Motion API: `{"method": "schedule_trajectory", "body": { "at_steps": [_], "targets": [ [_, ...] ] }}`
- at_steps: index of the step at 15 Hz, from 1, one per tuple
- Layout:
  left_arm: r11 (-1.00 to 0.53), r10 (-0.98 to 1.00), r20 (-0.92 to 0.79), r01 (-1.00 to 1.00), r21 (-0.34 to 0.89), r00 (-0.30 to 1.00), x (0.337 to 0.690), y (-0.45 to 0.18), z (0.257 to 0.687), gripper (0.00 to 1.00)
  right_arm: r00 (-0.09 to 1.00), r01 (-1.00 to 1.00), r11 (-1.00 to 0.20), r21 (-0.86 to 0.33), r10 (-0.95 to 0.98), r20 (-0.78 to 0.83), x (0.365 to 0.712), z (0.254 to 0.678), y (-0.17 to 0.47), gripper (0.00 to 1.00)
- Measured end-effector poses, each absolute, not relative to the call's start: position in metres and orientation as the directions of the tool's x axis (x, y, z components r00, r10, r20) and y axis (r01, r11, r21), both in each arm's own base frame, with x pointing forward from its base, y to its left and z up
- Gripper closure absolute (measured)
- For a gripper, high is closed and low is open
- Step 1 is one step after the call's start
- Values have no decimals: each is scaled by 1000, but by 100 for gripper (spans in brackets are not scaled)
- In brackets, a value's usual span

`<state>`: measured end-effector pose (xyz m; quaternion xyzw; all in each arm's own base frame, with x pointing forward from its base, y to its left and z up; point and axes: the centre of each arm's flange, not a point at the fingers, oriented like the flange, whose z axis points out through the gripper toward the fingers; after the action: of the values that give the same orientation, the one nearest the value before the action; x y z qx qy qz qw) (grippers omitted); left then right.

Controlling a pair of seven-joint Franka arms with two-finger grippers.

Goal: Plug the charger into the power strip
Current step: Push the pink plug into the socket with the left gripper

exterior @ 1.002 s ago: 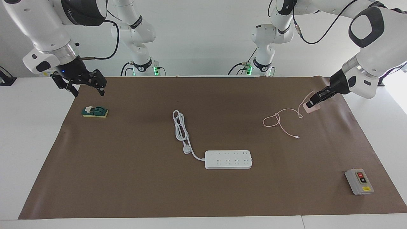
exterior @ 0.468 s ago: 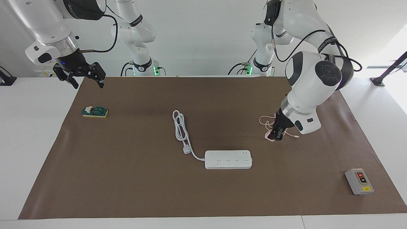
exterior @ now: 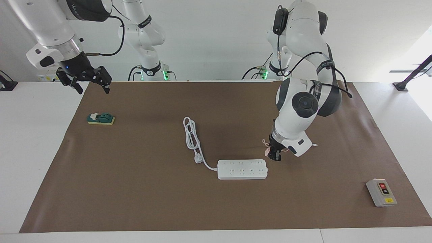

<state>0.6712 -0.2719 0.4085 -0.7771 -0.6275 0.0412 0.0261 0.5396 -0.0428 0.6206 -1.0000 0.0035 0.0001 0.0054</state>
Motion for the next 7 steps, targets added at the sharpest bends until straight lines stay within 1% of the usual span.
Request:
{"method": "schedule_trajectory", "body": {
  "at_steps": [2, 7],
  "targets": [
    [-156, 988, -30, 986, -66, 154, 674, -281, 402, 69, 1000, -5, -1000, -11, -5, 0, 540, 621, -42, 0],
    [-124, 992, -25, 991, -59, 122, 674, -287, 394, 69, 1000, -4, -1000, -13, -4, -13, 538, 619, -41, 0]
  ]
}}
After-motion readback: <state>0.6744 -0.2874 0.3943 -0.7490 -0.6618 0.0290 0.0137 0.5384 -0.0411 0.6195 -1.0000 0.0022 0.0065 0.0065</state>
